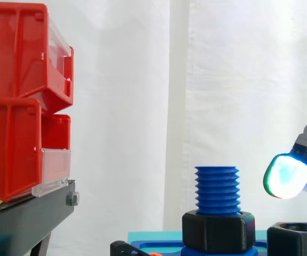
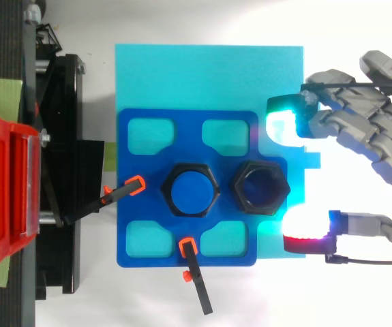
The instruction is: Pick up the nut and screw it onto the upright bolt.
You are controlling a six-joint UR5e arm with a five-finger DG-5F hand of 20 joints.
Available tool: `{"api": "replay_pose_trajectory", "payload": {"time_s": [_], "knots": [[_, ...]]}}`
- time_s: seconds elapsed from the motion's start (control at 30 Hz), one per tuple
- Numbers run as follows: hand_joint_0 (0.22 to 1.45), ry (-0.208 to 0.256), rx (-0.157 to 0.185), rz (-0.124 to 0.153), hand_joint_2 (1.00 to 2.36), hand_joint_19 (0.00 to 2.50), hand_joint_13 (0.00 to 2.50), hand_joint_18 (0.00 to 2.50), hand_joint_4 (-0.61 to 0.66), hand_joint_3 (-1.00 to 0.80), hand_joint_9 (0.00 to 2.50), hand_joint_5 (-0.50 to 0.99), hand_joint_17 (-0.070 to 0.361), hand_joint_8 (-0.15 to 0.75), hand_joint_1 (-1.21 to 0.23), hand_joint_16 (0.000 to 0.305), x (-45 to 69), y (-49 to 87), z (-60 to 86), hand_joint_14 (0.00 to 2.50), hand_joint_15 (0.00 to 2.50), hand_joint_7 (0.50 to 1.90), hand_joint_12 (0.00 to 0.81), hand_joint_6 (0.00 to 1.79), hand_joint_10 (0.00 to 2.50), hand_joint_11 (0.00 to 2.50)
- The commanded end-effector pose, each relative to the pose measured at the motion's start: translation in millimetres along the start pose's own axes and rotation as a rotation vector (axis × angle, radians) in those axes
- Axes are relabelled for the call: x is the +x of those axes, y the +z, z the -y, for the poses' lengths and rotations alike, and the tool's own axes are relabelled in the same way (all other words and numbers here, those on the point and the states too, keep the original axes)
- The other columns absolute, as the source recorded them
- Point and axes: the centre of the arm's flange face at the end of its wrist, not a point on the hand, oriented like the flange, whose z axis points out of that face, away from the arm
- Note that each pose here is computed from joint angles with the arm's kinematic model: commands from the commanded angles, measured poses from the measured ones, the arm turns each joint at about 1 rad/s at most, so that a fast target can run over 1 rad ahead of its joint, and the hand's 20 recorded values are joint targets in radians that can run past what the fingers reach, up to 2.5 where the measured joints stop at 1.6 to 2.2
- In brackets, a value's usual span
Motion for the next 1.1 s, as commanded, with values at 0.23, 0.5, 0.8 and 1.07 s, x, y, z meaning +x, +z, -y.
{"api": "replay_pose_trajectory", "payload": {"time_s": [0.23, 0.5, 0.8, 1.07], "knots": [[0.47, 0.001, -0.001, 0.006, 1.00, 0.08, 0.36, 0.32, 0.19, -0.50, 0.45, -0.22, 0.105, 0.273, -0.61, 0.047, 2.0, 0.5, -1.6, 0.00, 0.00, 0.77, 0.353, 0.50, 0.00, 0.02], [0.47, -0.007, -0.006, -0.004, 1.00, 0.08, 0.36, 0.32, 0.19, -0.50, 0.45, -0.22, 0.105, 0.274, -0.61, 0.047, 24.5, 0.6, -3.0, 0.00, 0.00, 0.78, 0.352, 0.50, 0.00, 0.01], [0.47, 0.010, -0.001, -0.003, 1.00, 0.07, 0.36, 0.32, 0.19, -0.50, 0.45, -0.22, 0.105, 0.274, -0.61, 0.047, 22.6, 4.6, -10.7, 0.00, 0.00, 0.78, 0.353, 0.50, 0.00, 0.02], [0.39, 0.000, 0.000, -0.008, 1.00, 0.07, 0.34, 0.34, 0.21, -0.50, 0.40, -0.23, 0.126, 0.296, -0.71, 0.056, 23.7, 4.1, -9.7, 0.00, 0.00, 0.79, 0.396, 0.50, 0.00, 0.02]]}}
